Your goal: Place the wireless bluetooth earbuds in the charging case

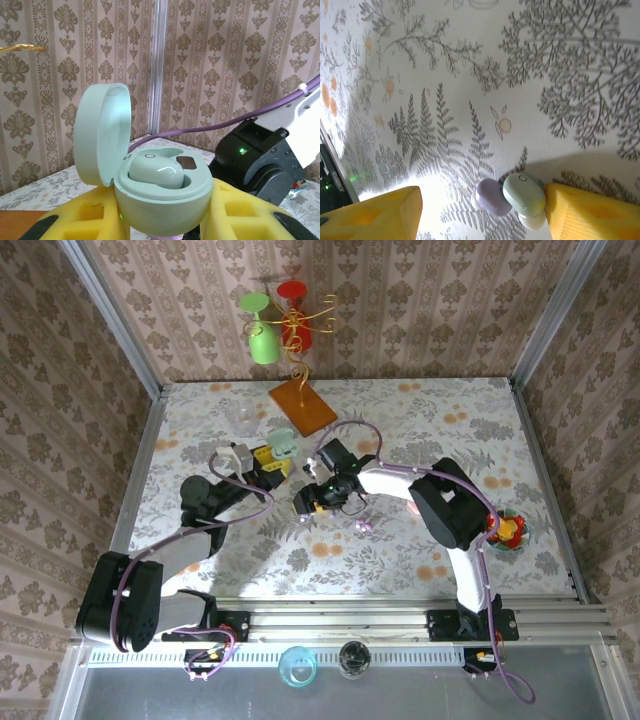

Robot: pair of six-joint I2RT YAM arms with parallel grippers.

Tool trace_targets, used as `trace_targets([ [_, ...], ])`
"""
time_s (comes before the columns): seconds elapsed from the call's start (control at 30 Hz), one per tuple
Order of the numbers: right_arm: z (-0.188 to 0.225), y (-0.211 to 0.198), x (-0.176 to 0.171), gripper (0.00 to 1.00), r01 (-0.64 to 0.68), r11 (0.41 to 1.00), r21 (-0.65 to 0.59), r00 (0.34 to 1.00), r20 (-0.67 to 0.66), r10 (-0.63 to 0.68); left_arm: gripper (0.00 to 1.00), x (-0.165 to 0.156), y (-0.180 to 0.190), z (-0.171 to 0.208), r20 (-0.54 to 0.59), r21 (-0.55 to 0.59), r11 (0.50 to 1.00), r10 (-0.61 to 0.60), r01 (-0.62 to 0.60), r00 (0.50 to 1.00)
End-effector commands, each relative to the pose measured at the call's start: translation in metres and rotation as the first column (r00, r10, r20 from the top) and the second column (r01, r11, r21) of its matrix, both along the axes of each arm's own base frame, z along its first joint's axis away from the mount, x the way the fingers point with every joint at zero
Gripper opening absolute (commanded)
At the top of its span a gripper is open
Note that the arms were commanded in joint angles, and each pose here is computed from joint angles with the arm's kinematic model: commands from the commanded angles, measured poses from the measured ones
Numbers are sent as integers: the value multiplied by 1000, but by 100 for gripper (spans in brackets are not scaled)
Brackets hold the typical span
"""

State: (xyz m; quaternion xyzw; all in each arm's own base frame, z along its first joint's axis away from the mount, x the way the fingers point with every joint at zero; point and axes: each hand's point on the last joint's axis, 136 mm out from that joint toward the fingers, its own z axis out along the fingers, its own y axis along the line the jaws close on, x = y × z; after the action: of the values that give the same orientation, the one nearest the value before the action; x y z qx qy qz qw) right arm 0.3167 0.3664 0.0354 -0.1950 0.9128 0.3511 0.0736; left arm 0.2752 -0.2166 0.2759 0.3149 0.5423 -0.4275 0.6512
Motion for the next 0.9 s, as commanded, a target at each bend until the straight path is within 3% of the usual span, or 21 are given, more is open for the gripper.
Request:
trace_targets([
  [0.0, -4, -9, -23, 66, 3, 999, -42, 998, -63, -5, 27, -7, -2, 7, 31, -10, 1000, -19, 19, 999],
  [0.33, 19, -21, 1, 60, 101, 993, -56, 994, 44, -99, 27, -7, -2, 8, 35, -6, 1000, -23, 24, 999],
  [0.63, 1, -6, 11, 57, 74, 997, -37, 997, -19, -74, 27, -7, -3, 7, 36, -4, 1000, -27, 27, 999],
  [0.87, -16, -3, 5, 48, 27, 998, -50, 997, -71, -31, 27, -6, -4, 5, 30, -3, 1000, -27, 27, 999],
])
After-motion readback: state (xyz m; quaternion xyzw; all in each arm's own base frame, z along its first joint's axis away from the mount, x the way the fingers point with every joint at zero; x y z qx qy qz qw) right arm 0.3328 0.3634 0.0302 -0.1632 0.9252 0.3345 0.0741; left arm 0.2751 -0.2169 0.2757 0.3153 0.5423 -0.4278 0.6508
